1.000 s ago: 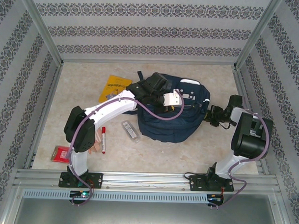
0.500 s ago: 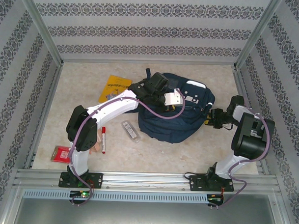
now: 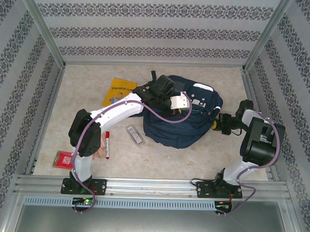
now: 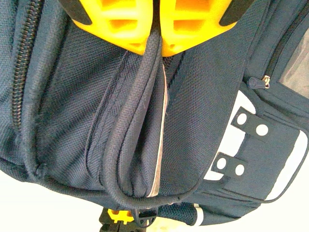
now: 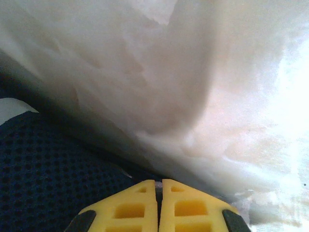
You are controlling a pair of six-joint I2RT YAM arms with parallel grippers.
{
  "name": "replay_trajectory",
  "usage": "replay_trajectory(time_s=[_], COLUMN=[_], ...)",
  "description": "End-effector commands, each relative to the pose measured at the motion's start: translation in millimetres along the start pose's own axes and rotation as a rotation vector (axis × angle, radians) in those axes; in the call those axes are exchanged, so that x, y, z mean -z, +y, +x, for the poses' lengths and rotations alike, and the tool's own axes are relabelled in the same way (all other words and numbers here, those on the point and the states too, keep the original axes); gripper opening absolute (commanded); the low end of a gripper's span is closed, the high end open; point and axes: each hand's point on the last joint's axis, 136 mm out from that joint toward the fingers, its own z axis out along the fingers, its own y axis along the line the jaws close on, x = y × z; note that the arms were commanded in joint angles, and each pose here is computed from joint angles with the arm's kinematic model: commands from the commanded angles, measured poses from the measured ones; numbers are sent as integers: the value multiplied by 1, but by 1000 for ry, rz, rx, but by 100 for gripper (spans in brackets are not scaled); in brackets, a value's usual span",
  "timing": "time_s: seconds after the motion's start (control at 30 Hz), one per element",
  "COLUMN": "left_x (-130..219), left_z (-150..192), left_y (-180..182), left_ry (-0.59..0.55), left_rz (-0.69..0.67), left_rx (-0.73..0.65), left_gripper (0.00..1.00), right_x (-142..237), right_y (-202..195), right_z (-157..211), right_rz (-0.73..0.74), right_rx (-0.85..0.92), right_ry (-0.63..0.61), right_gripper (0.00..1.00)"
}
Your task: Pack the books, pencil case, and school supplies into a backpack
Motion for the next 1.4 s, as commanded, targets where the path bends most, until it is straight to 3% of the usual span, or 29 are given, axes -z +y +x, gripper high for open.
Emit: replay_trajectory(time_s=[0.0, 0.6, 0.87, 1.23, 1.37], left_x=[8, -8, -25, -65, -71], left_z=[-21, -11, -20, -24, -16], left_y=[23, 56, 43, 40, 41], left_ry=[-70, 44, 31, 21, 43], left_rz=[-86, -230, -217, -268, -281], left_rx=[1, 97, 113, 233, 251], left_gripper=[0, 0, 0, 0, 0], right_x=[8, 7, 0, 3, 6], right_y=[-14, -44, -39, -76, -102], right_z=[10, 41, 87, 115, 108], right_rz=[35, 123, 142, 152, 172], right_rx=[-31, 26, 117, 78, 88], right_ry=[15, 17, 28, -101, -233], right_gripper=[0, 0, 0, 0, 0])
